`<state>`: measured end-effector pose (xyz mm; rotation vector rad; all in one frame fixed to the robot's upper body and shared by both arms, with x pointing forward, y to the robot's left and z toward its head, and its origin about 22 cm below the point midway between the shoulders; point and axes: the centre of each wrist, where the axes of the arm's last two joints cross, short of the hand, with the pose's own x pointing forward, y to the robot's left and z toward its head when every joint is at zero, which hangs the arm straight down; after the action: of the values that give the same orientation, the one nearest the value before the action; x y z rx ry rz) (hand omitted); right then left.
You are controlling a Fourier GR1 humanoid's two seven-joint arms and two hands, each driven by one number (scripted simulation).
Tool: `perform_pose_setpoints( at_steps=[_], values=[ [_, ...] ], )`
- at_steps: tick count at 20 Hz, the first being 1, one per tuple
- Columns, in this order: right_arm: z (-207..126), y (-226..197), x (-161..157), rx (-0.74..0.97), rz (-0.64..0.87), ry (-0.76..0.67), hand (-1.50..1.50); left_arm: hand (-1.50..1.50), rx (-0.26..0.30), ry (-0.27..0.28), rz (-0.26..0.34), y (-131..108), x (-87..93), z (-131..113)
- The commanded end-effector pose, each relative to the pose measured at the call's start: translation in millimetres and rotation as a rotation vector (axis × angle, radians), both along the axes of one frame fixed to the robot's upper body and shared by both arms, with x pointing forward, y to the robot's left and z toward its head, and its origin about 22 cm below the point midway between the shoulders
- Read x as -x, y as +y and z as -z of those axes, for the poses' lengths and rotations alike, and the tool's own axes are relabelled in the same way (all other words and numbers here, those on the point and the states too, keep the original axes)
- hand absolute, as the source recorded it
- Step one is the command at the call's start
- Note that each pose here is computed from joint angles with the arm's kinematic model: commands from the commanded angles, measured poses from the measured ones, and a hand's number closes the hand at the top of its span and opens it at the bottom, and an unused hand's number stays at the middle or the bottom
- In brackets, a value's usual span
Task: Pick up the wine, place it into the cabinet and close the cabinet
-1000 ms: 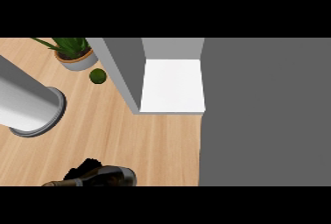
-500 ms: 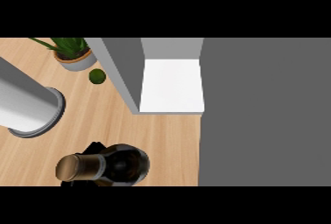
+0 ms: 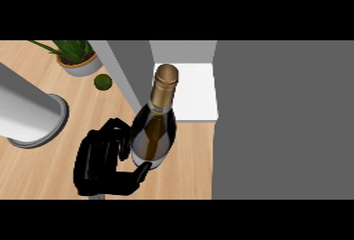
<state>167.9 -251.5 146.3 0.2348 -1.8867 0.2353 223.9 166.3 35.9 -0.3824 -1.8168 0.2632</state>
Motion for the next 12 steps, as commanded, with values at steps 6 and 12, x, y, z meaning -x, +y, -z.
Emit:
perform_pose_setpoints(
  at_steps=[6,12],
  values=[
    [2.6,2.8,13.8,-0.002,-0.001,0.0,-1.5,1.5,-0.083,-0.035,-0.046,-39.7,-44.3,2.4],
    [0.1,6.9,-1.7,-0.001,0.011,-0.006,-1.5,1.5,-0.201,-0.054,-0.055,-62.9,-71.7,-2.3]
  ],
)
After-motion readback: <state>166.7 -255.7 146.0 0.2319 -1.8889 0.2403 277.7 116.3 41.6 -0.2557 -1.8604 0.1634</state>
